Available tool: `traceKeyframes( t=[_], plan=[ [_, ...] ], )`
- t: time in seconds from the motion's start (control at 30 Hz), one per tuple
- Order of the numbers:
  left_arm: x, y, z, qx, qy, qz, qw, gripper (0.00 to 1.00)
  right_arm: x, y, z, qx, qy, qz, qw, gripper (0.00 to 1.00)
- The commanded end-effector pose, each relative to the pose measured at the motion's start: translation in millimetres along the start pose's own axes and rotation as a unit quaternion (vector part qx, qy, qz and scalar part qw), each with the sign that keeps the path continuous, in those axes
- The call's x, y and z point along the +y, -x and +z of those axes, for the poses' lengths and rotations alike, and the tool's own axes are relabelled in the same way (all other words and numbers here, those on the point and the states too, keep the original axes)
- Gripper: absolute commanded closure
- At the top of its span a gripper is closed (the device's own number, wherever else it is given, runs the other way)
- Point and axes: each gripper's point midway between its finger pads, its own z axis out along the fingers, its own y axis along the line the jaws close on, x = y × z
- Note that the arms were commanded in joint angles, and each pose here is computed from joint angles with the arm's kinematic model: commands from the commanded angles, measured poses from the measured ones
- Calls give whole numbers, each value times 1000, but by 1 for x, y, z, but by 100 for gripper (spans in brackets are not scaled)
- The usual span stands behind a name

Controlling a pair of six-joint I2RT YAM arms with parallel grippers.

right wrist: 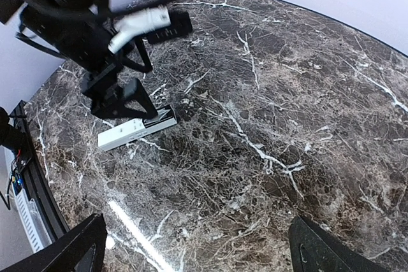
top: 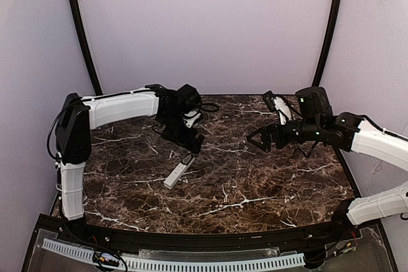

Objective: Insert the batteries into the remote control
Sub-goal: Place the remote control at the center of the board, then reset both arms

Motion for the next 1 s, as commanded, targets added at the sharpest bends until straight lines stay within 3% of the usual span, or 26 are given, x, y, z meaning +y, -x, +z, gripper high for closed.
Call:
traceKeyframes(
  t=[0.0,0.03,0.2,0.33,0.67,0.83,0.97],
  plan=[
    [11,29,-101,-142,3,5,990,0,2,21,-3,-21,3,-24,999,2],
    [15,23,-101,-144,10,4,989,0,1,23,-2,-21,0,-27,999,1],
    [49,10,-164,-271,15,-55,961,0,2,16,13,0,13,-29,999,2],
    [73,-27,-174,-322,3,-116,940,0,4,-7,35,23,43,-5,999,1],
    [82,-119,-90,-263,-18,-211,941,0,1,-76,72,62,86,61,993,1],
    [76,-119,-87,-286,-49,-226,930,0,-1,-89,76,62,88,73,992,1],
    [73,-115,-82,-278,-54,-223,933,0,3,-86,75,59,97,74,991,1]
  ],
)
